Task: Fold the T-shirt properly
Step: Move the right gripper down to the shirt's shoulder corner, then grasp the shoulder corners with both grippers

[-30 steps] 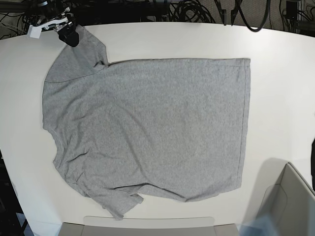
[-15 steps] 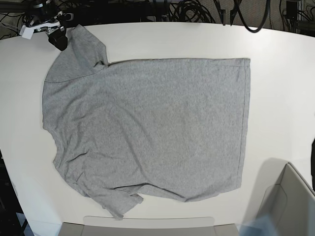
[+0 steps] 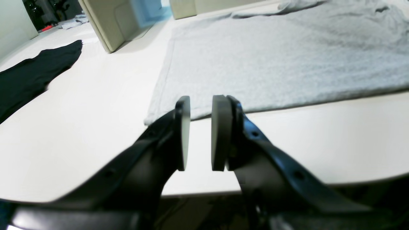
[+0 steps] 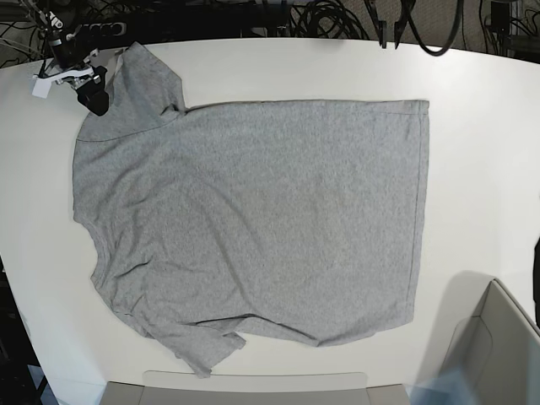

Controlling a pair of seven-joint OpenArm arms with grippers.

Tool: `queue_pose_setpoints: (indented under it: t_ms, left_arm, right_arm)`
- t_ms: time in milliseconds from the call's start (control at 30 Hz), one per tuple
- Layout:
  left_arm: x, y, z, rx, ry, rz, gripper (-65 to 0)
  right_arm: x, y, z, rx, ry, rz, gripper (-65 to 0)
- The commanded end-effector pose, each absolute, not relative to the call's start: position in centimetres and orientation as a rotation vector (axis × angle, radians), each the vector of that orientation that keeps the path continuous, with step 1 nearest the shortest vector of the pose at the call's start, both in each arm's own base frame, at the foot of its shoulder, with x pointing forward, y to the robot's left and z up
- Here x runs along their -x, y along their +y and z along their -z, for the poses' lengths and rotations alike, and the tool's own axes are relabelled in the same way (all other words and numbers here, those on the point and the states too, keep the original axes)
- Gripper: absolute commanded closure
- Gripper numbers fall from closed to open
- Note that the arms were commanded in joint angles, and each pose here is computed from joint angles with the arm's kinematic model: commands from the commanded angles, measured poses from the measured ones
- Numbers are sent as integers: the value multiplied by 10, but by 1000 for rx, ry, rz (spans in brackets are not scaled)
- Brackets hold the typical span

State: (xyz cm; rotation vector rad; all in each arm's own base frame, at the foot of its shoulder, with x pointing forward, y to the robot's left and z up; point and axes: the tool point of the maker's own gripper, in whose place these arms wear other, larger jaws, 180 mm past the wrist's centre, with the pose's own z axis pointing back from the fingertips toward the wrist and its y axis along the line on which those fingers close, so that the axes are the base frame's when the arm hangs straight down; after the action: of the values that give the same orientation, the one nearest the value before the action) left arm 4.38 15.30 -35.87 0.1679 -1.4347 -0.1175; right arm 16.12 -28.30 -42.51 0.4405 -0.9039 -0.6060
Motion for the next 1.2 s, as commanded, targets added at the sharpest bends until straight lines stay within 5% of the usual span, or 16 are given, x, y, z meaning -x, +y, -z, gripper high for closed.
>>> queue_pose_setpoints:
  t_ms: [0,333,733,1167]
  left_arm:
    - [-43,154,347,-177,-1467,120,-133]
    - [-92,168,318,-167,-1419,-47,-142]
    - [-160,148,321,426,-1168,-348,-180]
    - [-183,274,373,458,-873,-670,-180]
  right_arm:
    - [-128,-270,455,-404,-706,598,-282]
    - [-122,-221,446,-523,-697,649,-282]
    - [-121,-224,447,-515,-694,647,-282]
    - [-117,-230,450,-495,-686,646,-282]
